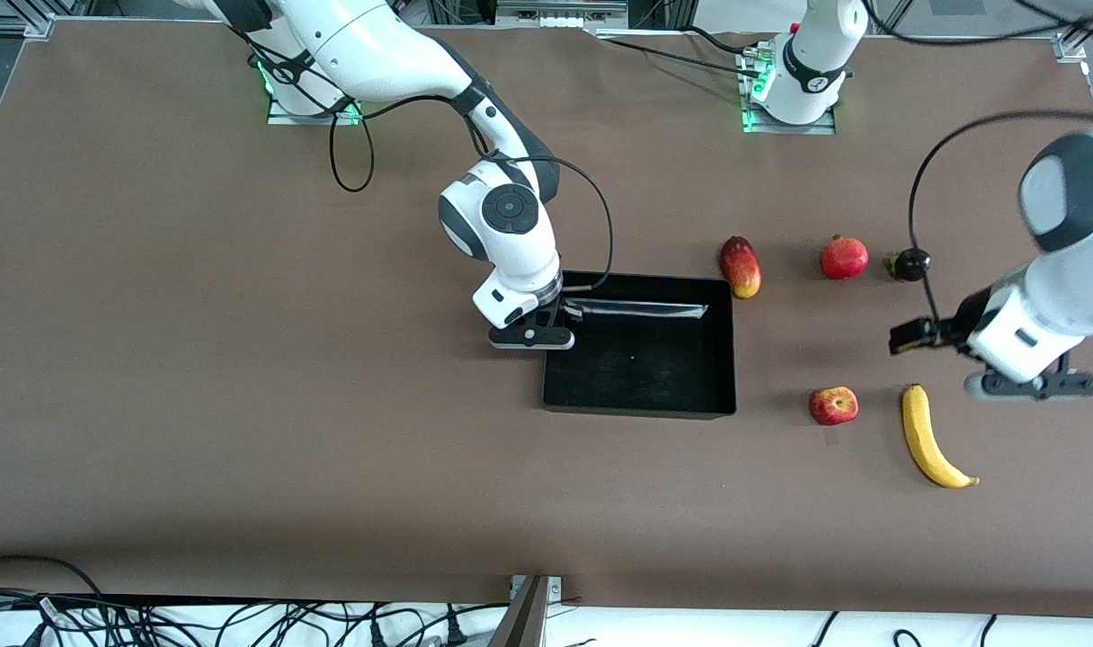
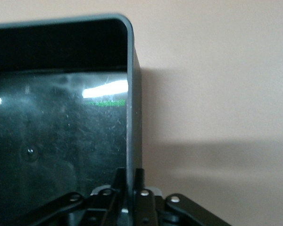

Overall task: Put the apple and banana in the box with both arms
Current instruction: 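Push the box further with the right gripper while the left gripper reaches the apple, then grasp the small red-yellow apple with the left gripper while the right gripper withdraws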

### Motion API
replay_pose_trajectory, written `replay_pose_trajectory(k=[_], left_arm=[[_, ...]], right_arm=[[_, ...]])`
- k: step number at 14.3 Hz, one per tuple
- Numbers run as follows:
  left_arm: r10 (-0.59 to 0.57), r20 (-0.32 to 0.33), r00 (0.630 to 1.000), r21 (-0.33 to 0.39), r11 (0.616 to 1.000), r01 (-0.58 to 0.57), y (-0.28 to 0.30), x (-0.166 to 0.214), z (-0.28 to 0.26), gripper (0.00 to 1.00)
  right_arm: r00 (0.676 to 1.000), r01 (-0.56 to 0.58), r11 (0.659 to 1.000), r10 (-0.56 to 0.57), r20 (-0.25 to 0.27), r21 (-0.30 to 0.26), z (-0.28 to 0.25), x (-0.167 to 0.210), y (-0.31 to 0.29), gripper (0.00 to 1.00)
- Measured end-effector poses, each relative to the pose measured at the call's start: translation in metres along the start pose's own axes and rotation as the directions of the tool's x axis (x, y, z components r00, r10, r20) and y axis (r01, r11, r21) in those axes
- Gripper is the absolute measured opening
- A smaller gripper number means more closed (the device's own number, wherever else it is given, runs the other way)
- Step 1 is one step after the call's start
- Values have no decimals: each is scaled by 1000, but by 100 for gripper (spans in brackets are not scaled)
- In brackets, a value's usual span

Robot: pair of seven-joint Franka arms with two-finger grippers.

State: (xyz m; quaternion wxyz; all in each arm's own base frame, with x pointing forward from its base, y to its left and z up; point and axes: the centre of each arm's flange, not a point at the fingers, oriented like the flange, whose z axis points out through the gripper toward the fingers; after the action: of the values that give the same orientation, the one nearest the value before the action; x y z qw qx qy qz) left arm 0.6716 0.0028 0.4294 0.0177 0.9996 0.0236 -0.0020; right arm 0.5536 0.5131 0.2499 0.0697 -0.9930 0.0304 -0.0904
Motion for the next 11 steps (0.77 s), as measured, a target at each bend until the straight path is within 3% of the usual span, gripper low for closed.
replay_pose_trajectory(k=[2, 4, 6, 8, 11], left_arm=[[-6, -27, 1000, -3, 1000, 6, -4, 19, 48, 100], [-15, -41, 999, -5, 1000, 15, -9, 31, 96, 100], [-43, -75, 996, -9, 999, 42, -11, 40, 146, 100], [-68, -109, 992, -13, 998, 67, -8, 36, 198, 100], [-89, -97, 991, -12, 996, 88, 0, 12, 245, 100]], right_arm=[[1000, -8, 1000, 8, -24, 10, -14, 12, 0, 38], [999, -36, 999, 36, -27, -15, -44, 35, 12, 63], [999, -41, 997, 42, 8, -73, -95, 66, 44, 83], [998, -23, 997, 26, 50, -72, -153, 98, 87, 100], [993, 14, 995, -3, 114, -95, -221, 137, 172, 100]])
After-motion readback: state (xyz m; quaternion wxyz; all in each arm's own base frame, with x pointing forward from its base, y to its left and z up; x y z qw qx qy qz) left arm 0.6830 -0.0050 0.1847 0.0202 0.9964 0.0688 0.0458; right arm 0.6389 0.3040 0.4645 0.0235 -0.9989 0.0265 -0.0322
